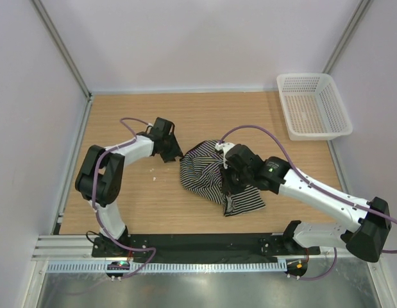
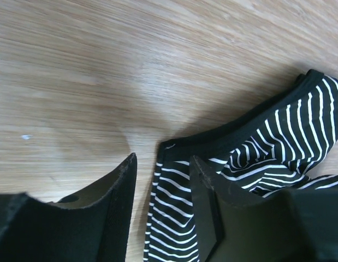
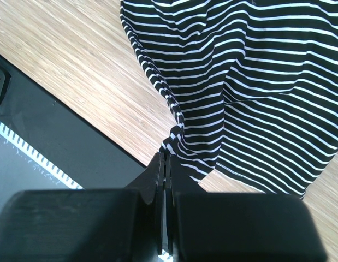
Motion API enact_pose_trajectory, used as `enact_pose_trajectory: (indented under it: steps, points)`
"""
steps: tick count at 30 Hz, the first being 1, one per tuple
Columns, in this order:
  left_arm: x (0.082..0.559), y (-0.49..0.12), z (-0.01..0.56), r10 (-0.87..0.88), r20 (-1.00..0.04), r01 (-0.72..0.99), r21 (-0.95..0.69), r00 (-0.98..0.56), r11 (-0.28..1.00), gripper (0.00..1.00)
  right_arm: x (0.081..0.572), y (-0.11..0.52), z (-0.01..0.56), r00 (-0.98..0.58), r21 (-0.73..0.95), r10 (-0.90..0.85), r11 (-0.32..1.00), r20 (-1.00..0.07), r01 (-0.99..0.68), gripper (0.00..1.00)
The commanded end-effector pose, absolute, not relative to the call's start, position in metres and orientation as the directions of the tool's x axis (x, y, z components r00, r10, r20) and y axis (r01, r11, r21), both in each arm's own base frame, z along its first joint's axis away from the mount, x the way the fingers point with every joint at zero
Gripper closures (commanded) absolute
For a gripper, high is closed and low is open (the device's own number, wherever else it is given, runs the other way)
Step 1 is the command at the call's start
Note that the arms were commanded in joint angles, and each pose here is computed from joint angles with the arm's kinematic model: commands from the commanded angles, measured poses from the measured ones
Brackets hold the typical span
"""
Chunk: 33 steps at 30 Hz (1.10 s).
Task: Fold and stack the tank tops
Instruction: Flatten the tank top out
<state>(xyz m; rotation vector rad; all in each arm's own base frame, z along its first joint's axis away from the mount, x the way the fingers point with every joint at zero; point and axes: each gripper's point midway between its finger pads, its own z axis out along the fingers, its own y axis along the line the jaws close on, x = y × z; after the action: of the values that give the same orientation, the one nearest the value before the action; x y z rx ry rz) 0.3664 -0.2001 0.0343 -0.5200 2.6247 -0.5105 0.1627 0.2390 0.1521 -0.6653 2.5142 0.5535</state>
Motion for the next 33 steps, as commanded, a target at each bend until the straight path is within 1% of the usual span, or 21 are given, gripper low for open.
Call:
enact_pose_trajectory:
  steps: [1,4,8,12,14,15,18,19,20,21,23,25,27,29,30,32,33]
  points:
    - [0.372,-0.210,0.037,-0.390,-0.341,-0.237,-0.412,-0.855,0.880,0.59,0.167,0.242,0.166,-0.750,0.279,-0.309,0.792,-0.585,-0.544,0.99]
    - [0.372,-0.212,0.030,-0.376,-0.333,-0.239,-0.385,-0.865,0.892,0.65,0.167,0.242,0.166,-0.752,0.284,-0.305,0.791,-0.584,-0.541,0.99]
    - [0.369,-0.209,0.024,-0.355,-0.342,-0.241,-0.333,-0.870,0.912,0.65,0.167,0.241,0.167,-0.751,0.286,-0.300,0.791,-0.588,-0.541,0.99]
    - [0.364,-0.213,0.017,-0.296,-0.357,-0.216,-0.246,-0.886,0.945,0.67,0.167,0.240,0.167,-0.751,0.288,-0.295,0.792,-0.591,-0.538,0.99]
    - [0.363,-0.213,0.016,-0.286,-0.363,-0.214,-0.227,-0.886,0.950,0.72,0.168,0.240,0.168,-0.750,0.290,-0.292,0.792,-0.594,-0.538,0.99]
    - [0.362,-0.209,0.014,-0.285,-0.370,-0.220,-0.209,-0.884,0.953,0.78,0.168,0.239,0.169,-0.751,0.291,-0.287,0.794,-0.595,-0.534,0.99]
    - [0.361,-0.203,0.012,-0.279,-0.380,-0.223,-0.185,-0.882,0.957,0.86,0.169,0.236,0.169,-0.750,0.286,-0.283,0.799,-0.598,-0.529,0.99]
    - [0.361,-0.203,0.012,-0.276,-0.380,-0.220,-0.184,-0.883,0.958,0.93,0.169,0.234,0.172,-0.746,0.283,-0.276,0.802,-0.606,-0.527,0.99]
    - [0.361,-0.203,0.013,-0.278,-0.380,-0.220,-0.188,-0.882,0.957,0.97,0.171,0.233,0.172,-0.747,0.280,-0.268,0.808,-0.608,-0.518,0.99]
    - [0.361,-0.204,0.013,-0.279,-0.381,-0.219,-0.194,-0.882,0.956,1.00,0.175,0.229,0.172,-0.748,0.274,-0.257,0.818,-0.612,-0.505,0.99]
    - [0.365,-0.204,0.023,-0.280,-0.407,-0.214,-0.201,-0.870,0.956,1.00,0.181,0.224,0.172,-0.752,0.269,-0.237,0.833,-0.615,-0.483,0.99]
    - [0.372,-0.196,0.033,-0.299,-0.432,-0.229,-0.206,-0.851,0.951,1.00,0.199,0.211,0.173,-0.751,0.240,-0.192,0.873,-0.631,-0.424,0.99]
    - [0.385,-0.182,0.052,-0.349,-0.455,-0.261,-0.245,-0.819,0.934,1.00,0.222,0.199,0.172,-0.747,0.212,-0.146,0.908,-0.649,-0.362,0.99]
    - [0.396,-0.175,0.071,-0.404,-0.451,-0.282,-0.315,-0.796,0.906,1.00,0.257,0.171,0.170,-0.746,0.189,-0.055,0.952,-0.663,-0.239,0.99]
    - [0.409,-0.161,0.091,-0.456,-0.471,-0.308,-0.359,-0.755,0.881,1.00,0.276,0.164,0.173,-0.743,0.177,-0.017,0.967,-0.669,-0.181,0.99]
    - [0.422,-0.150,0.114,-0.516,-0.485,-0.335,-0.413,-0.707,0.847,1.00,0.311,0.149,0.188,-0.704,0.224,0.105,0.971,-0.702,-0.079,0.99]
    - [0.432,-0.139,0.139,-0.549,-0.511,-0.339,-0.449,-0.661,0.827,1.00,0.327,0.149,0.197,-0.684,0.244,0.147,0.969,-0.714,-0.047,0.99]
